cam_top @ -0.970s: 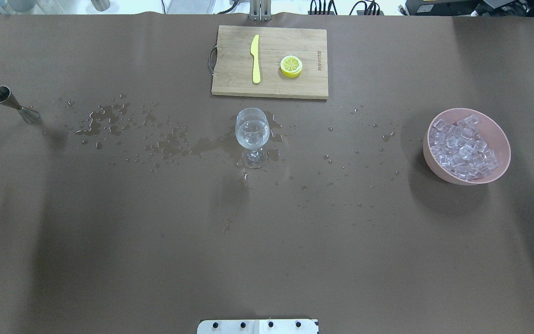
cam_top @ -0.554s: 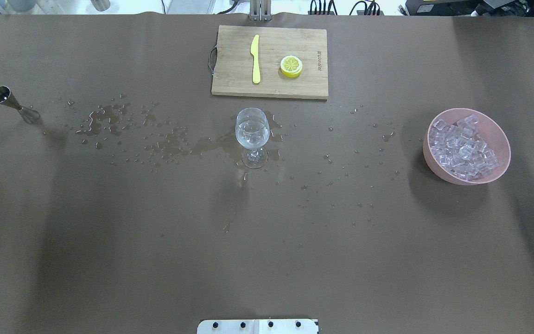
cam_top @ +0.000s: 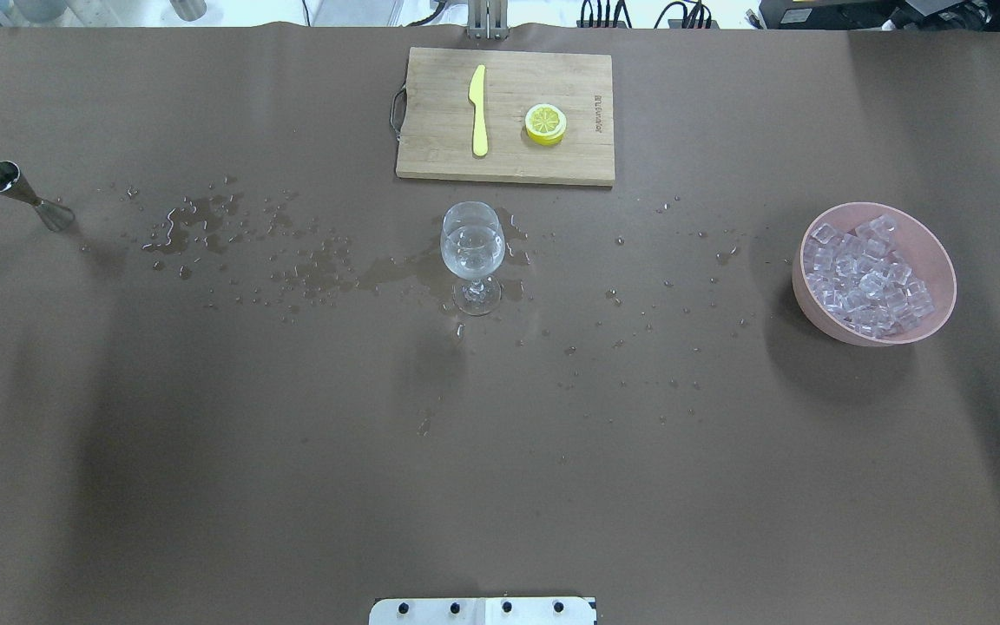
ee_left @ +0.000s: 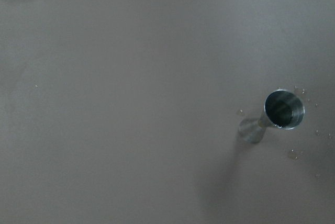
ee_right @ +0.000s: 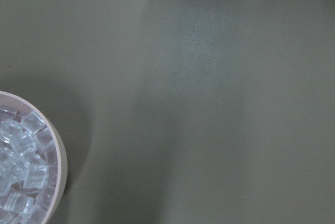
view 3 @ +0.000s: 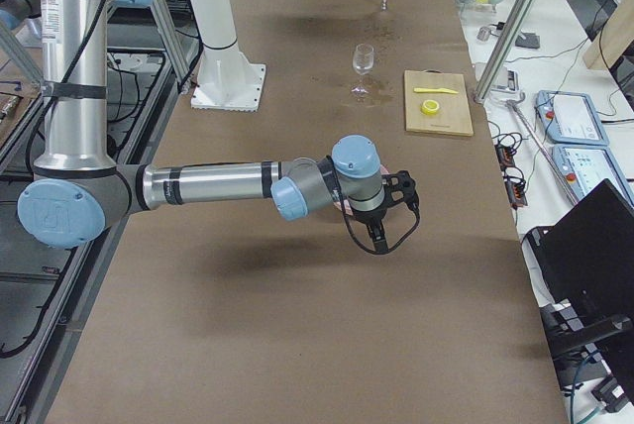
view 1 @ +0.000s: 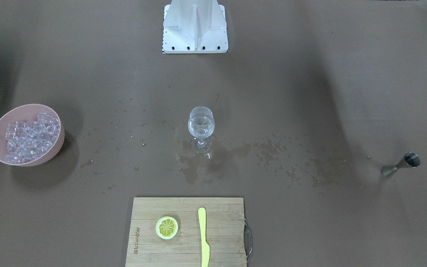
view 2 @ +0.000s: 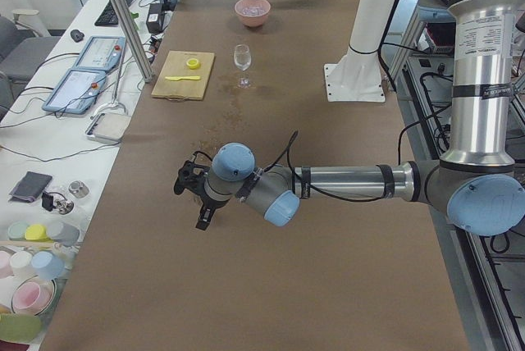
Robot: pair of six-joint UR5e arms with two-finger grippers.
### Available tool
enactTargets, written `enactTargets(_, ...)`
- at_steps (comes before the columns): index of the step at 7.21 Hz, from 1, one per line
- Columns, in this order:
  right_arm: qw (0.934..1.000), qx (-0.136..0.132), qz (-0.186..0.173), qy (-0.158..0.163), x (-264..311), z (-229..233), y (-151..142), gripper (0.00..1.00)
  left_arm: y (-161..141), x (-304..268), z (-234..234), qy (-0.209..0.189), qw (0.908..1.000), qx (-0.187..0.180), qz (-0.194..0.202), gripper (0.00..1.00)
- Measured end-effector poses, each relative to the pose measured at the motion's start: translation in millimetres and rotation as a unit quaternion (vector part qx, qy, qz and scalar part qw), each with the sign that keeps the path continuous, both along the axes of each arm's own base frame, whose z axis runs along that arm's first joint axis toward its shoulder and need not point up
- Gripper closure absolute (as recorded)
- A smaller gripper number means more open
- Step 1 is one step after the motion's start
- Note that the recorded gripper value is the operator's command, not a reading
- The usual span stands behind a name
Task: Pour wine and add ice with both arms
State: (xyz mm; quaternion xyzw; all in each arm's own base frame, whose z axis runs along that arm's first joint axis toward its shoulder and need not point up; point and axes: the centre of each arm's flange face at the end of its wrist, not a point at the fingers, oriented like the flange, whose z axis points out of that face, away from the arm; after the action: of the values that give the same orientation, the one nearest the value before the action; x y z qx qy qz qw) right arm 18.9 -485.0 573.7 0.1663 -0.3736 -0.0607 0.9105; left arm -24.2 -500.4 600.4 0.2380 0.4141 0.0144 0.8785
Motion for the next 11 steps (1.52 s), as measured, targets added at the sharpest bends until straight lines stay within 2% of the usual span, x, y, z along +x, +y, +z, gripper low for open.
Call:
enactTargets(2, 1.0, 0.005, -0.002, -0.003, 0, 3, 4, 0.0, 0, 11, -10, 0.011, 0.998, 0.059, -0.017, 0.02)
enactTargets(6, 0.9994, -0.01, 0.004, -0.034, -5, 2, 6, 0.0, 8, 32, 4, 0.046, 0.9914, 0.119, -0.026, 0.05)
enactTargets(8, 0.9989, 0.012, 0.001, -0.046, -6, 9, 8, 0.0, 8, 55, 5, 0.058, 0.9889, 0.135, -0.021, 0.03)
enactTargets(11, 0.9978, 0.035, -0.004, -0.057, -7, 15, 14, 0.0, 26, 75, 18, 0.061, 0.9813, 0.176, -0.048, 0.03)
